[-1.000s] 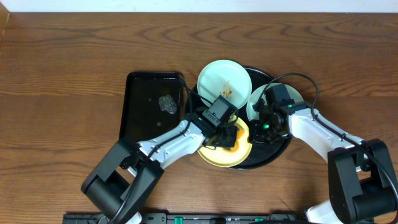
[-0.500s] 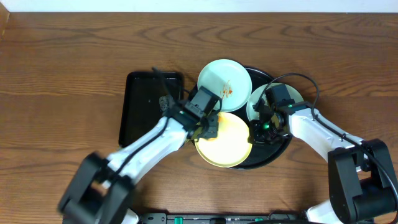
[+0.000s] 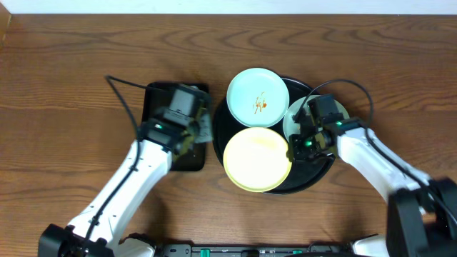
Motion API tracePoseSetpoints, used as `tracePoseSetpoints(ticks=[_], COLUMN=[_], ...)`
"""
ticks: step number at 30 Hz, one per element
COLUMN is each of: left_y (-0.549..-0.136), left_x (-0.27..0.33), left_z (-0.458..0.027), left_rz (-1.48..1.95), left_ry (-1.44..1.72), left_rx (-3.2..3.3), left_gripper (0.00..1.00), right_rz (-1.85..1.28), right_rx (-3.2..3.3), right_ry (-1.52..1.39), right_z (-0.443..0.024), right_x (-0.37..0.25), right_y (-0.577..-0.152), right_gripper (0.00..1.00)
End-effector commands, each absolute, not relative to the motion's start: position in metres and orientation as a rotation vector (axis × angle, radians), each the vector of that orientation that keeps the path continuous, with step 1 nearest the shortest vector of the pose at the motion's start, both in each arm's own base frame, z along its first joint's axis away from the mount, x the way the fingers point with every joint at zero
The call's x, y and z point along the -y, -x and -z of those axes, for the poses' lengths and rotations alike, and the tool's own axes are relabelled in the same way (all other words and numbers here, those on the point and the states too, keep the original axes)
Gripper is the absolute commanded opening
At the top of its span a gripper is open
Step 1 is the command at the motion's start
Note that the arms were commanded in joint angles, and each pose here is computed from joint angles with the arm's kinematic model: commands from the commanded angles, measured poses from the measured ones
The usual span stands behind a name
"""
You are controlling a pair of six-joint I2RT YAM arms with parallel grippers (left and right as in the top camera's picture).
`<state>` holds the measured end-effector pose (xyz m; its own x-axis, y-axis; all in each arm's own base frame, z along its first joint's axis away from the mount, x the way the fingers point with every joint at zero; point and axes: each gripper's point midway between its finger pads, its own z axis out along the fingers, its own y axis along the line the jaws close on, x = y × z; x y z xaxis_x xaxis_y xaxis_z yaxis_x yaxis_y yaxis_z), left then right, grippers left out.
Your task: Clean dirty plates on tray and stack at the side
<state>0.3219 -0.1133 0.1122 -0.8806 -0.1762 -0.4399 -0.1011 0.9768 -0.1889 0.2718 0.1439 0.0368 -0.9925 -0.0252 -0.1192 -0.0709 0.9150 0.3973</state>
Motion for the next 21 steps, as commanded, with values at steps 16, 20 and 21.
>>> tracePoseSetpoints(ticks=[16, 20, 21], left_y=[-0.339, -0.339, -0.339], left_x=[0.052, 0.052, 0.052], left_z=[-0.067, -0.066, -0.066], left_rz=[0.158, 0.158, 0.158], left_ry=[0.335, 0.336, 0.336], left_rx=[-2.755, -2.757, -2.757], left_gripper=[0.08, 0.08, 0.08], right_rz=[0.257, 0.336, 0.362], right_rx=[-2.462, -2.349, -2.32], right_ry=[0.296, 0.353, 0.361], right_z=[-0.12, -0.138, -0.144], right_x=[-0.116, -0.135, -0.139], right_y=[-0.312, -0.312, -0.312], right_gripper=[0.01, 0.01, 0.01])
